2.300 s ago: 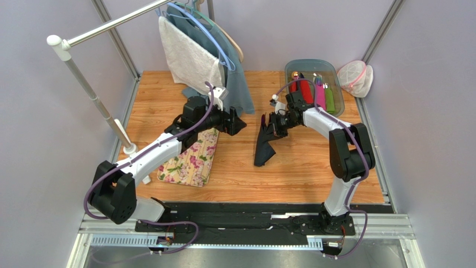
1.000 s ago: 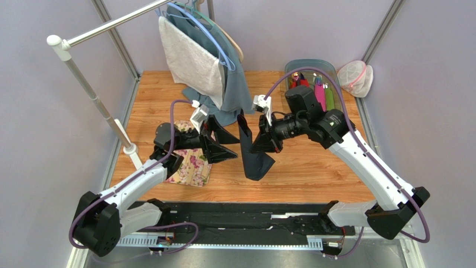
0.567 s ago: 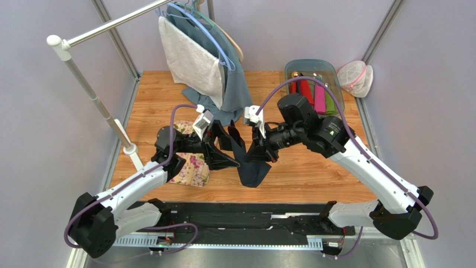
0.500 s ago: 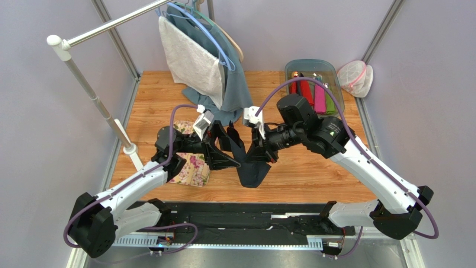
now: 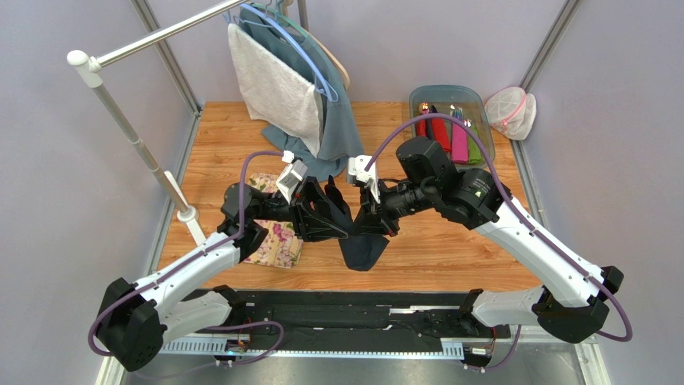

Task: Place the utensils on the paper napkin and roll it up

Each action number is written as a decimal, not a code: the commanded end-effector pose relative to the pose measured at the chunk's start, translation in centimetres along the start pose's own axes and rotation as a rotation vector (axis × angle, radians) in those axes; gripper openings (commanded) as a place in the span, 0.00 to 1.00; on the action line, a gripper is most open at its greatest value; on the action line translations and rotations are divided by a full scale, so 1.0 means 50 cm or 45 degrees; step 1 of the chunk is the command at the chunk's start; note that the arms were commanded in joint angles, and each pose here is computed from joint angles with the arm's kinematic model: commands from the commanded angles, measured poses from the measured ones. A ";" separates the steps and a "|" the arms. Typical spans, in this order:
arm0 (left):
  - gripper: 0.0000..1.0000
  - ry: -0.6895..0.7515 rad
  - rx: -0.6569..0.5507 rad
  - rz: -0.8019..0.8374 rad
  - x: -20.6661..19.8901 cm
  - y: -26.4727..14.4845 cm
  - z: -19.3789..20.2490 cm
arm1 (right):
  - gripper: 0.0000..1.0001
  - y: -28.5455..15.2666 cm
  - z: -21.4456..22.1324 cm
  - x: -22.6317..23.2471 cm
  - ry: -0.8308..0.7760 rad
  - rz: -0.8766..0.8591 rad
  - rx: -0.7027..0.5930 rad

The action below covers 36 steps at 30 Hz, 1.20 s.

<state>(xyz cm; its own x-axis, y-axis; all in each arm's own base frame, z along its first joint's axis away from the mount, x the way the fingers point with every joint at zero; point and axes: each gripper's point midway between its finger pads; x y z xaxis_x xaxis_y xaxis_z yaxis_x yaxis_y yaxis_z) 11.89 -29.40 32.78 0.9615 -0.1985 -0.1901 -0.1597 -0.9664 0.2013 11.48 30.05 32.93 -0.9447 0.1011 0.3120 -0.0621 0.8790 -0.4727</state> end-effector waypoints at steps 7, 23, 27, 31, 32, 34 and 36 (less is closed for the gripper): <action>0.46 0.118 -0.065 0.047 -0.022 0.013 -0.060 | 0.00 -0.026 -0.052 0.026 -0.137 -0.007 -0.130; 0.04 0.086 -0.055 0.069 -0.027 0.018 -0.065 | 0.00 -0.033 -0.054 0.040 -0.176 -0.010 -0.178; 0.00 0.062 -0.055 0.055 -0.029 0.017 -0.066 | 0.00 -0.031 -0.053 0.037 -0.164 -0.001 -0.183; 0.00 0.057 -0.056 0.026 -0.027 0.012 -0.070 | 0.11 -0.033 -0.051 0.029 -0.130 0.037 -0.187; 0.00 0.053 -0.060 0.016 -0.027 0.010 -0.074 | 0.18 -0.034 -0.051 0.026 -0.125 0.052 -0.187; 0.00 0.046 -0.062 0.001 -0.024 0.006 -0.080 | 0.32 -0.041 -0.050 0.020 -0.110 0.090 -0.196; 0.00 0.045 -0.069 -0.015 -0.023 0.003 -0.088 | 0.45 -0.045 -0.046 0.017 -0.090 0.114 -0.197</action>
<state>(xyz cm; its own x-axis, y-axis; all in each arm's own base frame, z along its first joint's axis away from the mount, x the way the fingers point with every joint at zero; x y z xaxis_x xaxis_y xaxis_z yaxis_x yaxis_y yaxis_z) 11.83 -29.36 34.05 0.9519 -0.1993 -0.2327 -0.1528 -0.9672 0.2031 11.08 29.59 34.11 -0.9586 0.1161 0.2601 -0.0054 0.9055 -0.4242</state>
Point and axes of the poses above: each gripper's point midway between its finger pads, its own y axis out along the fingers, its own x axis along the line the jaws close on, z = x × y, and after that the axes turned 9 degrees about y, right-handed
